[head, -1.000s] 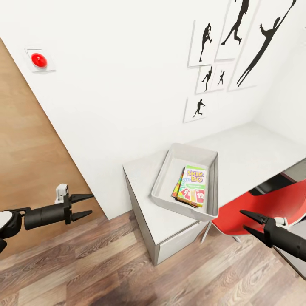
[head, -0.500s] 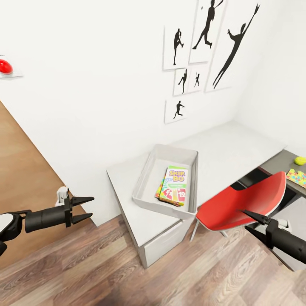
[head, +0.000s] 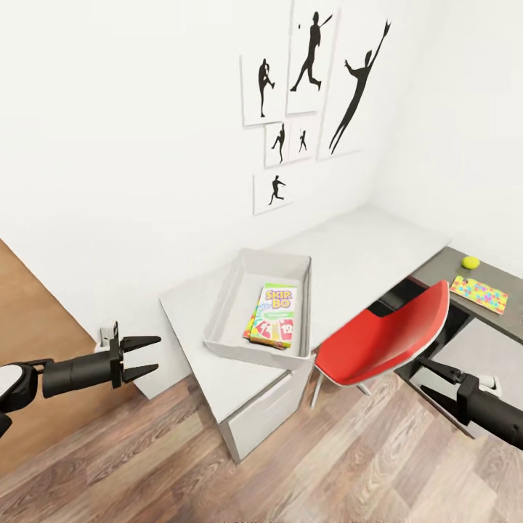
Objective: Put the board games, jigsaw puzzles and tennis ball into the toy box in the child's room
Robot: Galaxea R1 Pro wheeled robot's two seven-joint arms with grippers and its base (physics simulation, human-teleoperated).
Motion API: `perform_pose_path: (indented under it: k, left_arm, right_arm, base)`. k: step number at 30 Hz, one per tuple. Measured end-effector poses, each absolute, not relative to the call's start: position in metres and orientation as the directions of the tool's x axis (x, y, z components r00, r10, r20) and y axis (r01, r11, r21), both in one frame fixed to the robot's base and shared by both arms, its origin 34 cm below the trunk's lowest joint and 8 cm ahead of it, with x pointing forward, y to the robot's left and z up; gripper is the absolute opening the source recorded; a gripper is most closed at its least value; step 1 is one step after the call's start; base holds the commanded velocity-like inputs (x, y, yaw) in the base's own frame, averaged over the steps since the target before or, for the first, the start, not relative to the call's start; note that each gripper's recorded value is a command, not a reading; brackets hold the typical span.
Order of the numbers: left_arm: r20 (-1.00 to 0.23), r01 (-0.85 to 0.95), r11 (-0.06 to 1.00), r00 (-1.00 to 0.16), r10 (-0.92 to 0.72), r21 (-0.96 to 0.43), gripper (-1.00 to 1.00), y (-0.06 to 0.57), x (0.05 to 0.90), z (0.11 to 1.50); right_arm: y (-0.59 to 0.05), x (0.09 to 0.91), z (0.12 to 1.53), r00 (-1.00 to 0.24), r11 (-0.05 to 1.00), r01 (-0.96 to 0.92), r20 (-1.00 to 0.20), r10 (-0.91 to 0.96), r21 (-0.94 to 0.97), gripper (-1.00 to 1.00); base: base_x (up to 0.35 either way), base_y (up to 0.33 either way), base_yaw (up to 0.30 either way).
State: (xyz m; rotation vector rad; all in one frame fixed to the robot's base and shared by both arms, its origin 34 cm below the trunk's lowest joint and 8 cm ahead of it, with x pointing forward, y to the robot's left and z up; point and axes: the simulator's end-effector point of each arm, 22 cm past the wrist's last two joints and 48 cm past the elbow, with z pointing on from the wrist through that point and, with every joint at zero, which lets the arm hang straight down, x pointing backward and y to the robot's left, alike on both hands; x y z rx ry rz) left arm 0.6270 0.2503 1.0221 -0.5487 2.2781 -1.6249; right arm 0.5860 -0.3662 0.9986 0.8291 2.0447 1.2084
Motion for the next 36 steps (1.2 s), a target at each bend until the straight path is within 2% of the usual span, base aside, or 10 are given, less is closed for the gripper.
perform_pose_path:
  k: [10, 36]
  left_arm:
    - [-0.026, -0.125, 0.293, -0.886, -0.464, -0.948, 1.0, 0.251, 0.626, 1.029]
    - [-0.055, -0.096, 0.296, -0.885, -0.463, -0.951, 1.0, 0.251, 0.625, 1.045]
  right_arm:
    - [-0.367, 0.585, 1.002, -0.612, 0.396, 0.197, -0.203, 0.764, 0.897, 1.0]
    - [-0.371, 0.584, 1.012, -0.606, 0.418, 0.181, -0.234, 0.76, 0.89, 1.0]
  base:
    - [-0.072, 0.0, -0.208]
    - [-0.001, 0.0, -0.209]
